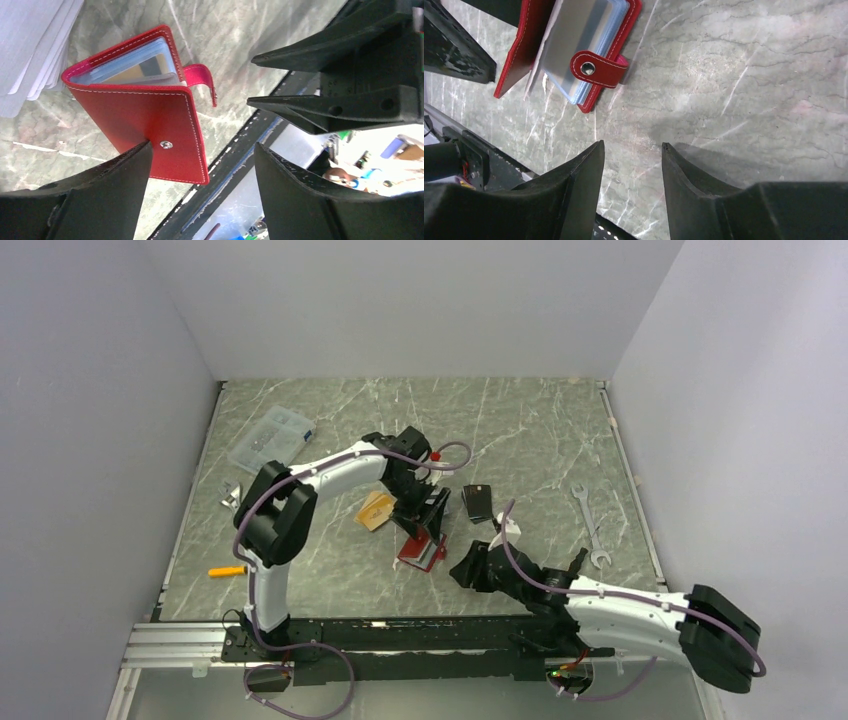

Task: Put the credit cards into the card holder
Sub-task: Close the card holder at the center of the board.

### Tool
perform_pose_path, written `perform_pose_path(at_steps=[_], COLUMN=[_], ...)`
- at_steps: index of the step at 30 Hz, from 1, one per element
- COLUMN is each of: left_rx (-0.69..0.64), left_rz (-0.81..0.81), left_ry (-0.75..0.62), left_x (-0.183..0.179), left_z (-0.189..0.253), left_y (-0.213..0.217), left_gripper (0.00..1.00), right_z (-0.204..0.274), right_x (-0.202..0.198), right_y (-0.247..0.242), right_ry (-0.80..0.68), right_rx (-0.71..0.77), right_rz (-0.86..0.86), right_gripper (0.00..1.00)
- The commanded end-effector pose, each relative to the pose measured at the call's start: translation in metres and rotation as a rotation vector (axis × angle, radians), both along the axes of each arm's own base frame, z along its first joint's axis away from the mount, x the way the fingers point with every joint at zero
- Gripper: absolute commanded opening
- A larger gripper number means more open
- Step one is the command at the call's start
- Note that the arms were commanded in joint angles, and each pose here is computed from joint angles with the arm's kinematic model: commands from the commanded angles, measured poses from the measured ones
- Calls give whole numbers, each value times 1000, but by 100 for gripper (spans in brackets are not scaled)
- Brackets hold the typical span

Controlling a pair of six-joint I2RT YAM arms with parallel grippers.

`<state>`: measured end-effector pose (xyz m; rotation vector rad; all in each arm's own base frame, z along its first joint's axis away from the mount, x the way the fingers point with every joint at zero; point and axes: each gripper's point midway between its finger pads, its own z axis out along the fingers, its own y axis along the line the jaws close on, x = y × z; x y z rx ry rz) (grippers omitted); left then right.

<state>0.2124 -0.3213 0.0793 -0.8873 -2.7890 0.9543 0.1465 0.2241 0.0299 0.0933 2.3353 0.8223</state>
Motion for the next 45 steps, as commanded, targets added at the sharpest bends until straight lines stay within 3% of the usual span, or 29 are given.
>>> perform_pose_path(at_steps=[1, 6, 13, 17, 22, 28, 35, 39, 45], left_rx=[-179, -294, -398, -345, -183, -123, -47, -105, -246], left_rz=[18, 25, -18, -46, -59, -89, -66, -43, 26], left_ry=[45, 57, 41, -14, -108, -172, -149, -76, 16], left_x=[2, 5, -4, -2, 7, 0, 0, -12, -18], left_z=[33, 34, 23, 0, -33, -52, -74, -75, -59], left_y=[-8, -3, -5, -1, 15, 20, 17, 10, -1], left_gripper=[80, 72, 45, 22, 6, 2, 0, 1, 16], right_z=[1, 15, 47, 62, 70, 75, 82, 78, 69], right_x=[-3, 3, 17, 25, 35, 51, 71, 79, 80], right_y=[-13, -17, -18, -20, -26, -22, -7, 2, 0], right_ry=[18, -2, -48, -47, -37, -21, -18, -7, 14], right_rx=[-22, -37, -43, -17, 0, -20, -43, -52, -78], right_rz=[-43, -67, -104, -127, -148, -139, -99, -80, -82], right_gripper=[49, 49, 47, 43, 40, 39, 41, 43, 46])
